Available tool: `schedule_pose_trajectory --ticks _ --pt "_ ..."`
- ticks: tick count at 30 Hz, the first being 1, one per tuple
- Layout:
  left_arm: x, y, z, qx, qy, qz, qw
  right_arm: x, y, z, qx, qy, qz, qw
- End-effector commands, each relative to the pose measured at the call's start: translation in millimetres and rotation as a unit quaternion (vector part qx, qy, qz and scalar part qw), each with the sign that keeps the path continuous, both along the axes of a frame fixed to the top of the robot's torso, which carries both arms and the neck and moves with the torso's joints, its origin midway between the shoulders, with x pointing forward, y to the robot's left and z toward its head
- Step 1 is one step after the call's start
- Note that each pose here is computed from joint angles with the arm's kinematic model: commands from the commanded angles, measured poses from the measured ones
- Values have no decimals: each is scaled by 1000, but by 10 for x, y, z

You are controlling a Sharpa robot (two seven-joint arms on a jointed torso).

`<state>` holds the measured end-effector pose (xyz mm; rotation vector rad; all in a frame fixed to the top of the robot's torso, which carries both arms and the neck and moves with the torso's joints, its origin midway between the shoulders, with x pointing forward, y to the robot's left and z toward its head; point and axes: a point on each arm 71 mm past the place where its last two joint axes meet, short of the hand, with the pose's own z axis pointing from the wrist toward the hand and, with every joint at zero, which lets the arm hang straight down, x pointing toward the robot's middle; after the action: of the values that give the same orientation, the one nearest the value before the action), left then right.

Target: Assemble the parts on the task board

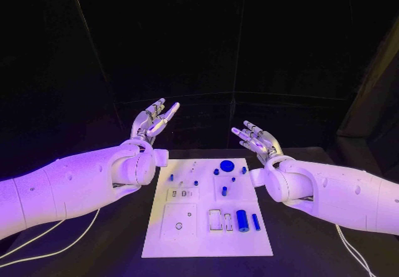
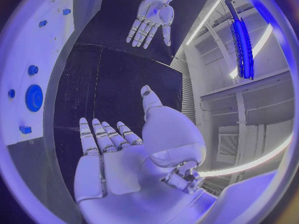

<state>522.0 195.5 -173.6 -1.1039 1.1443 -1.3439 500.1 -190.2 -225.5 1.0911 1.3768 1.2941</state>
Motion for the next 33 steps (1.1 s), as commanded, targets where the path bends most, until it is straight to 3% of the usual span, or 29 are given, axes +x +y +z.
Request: schedule_pose_trajectory --ticks 1,8,9,10,21,27,33 --pt "16 -25 54 -41 -22 -26 999 48 96 24 16 14 85 996" --pt "16 -25 54 -41 -22 -26 999 114 106 46 10 18 112 993" --pt "17 143 47 -45 -18 -22 999 115 106 46 10 18 113 993" --pt "15 152 47 -45 -18 -22 999 228 -118 163 -102 -58 101 988" --pt "-40 267 64 -39 -24 -32 998 326 -150 405 -255 -154 133 945" --pt "-107 263 84 -29 -29 -56 998 374 -142 496 -340 -191 148 909" --pt "-280 231 133 -17 -36 -102 994 405 -41 573 -446 -220 177 849"
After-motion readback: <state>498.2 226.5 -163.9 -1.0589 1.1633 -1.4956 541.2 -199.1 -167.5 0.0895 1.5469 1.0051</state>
